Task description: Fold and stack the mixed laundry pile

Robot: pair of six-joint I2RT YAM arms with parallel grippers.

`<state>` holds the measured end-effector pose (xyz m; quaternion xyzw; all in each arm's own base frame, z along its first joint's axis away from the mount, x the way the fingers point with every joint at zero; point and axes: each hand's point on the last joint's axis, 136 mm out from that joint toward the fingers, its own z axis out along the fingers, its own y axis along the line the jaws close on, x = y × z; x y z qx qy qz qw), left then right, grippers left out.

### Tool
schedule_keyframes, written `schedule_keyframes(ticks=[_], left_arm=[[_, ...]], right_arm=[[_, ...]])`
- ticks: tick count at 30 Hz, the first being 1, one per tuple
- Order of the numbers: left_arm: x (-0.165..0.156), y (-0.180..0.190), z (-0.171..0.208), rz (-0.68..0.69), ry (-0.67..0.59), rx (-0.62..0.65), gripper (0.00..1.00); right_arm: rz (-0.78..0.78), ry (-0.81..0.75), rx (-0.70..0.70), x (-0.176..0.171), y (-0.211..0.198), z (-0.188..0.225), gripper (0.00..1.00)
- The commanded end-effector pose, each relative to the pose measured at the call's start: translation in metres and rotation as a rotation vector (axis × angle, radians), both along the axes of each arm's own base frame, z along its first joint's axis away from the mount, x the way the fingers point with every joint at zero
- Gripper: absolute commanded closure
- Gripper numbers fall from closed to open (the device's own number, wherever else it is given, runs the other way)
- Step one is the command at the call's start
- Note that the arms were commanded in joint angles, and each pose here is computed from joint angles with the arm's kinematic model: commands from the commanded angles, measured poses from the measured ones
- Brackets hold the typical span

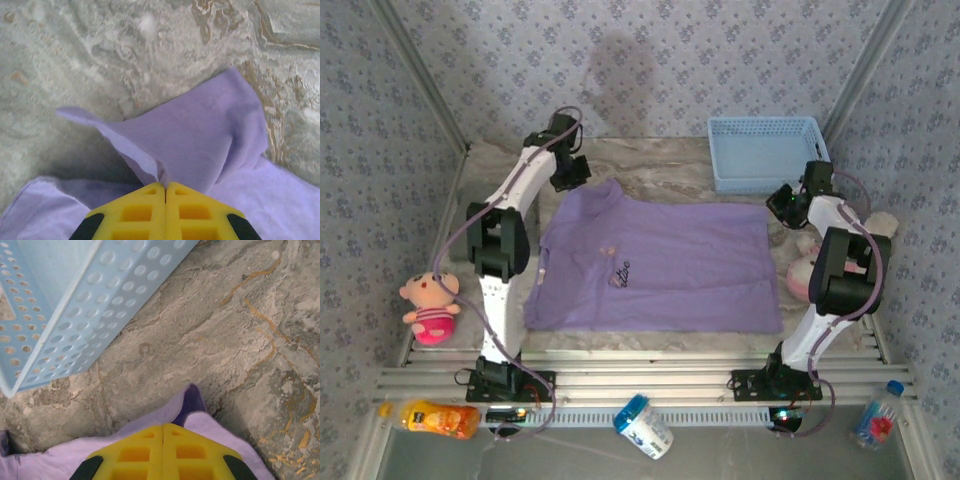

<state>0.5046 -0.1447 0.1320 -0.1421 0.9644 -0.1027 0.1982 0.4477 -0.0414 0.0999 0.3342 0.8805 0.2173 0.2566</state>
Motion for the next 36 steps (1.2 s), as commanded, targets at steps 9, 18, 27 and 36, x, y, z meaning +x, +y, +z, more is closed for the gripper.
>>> schedule_keyframes(ticks=[9,18,27,36], left_arm=[[-0.065,0.020,0.017,0.022,-0.069,-0.002,1.00],[-0.118,0.035,0.018,0.047,-0.062,-0.004,1.00],[-0.163,0.046,0.010,0.067,-0.052,0.014,1.00],[-0.185,0.050,0.000,0.105,-0.055,0.002,1.00]], right_arm=[[-0.005,-0.030,0.038,-0.042,0.001,0.017,1.00],[-0.025,-0.018,0.065,-0.077,0.007,0.017,1.00],[-0.040,0.023,0.058,-0.116,0.010,0.013,1.00],[-0.060,0.062,0.048,-0.140,0.005,0.006,1.00]])
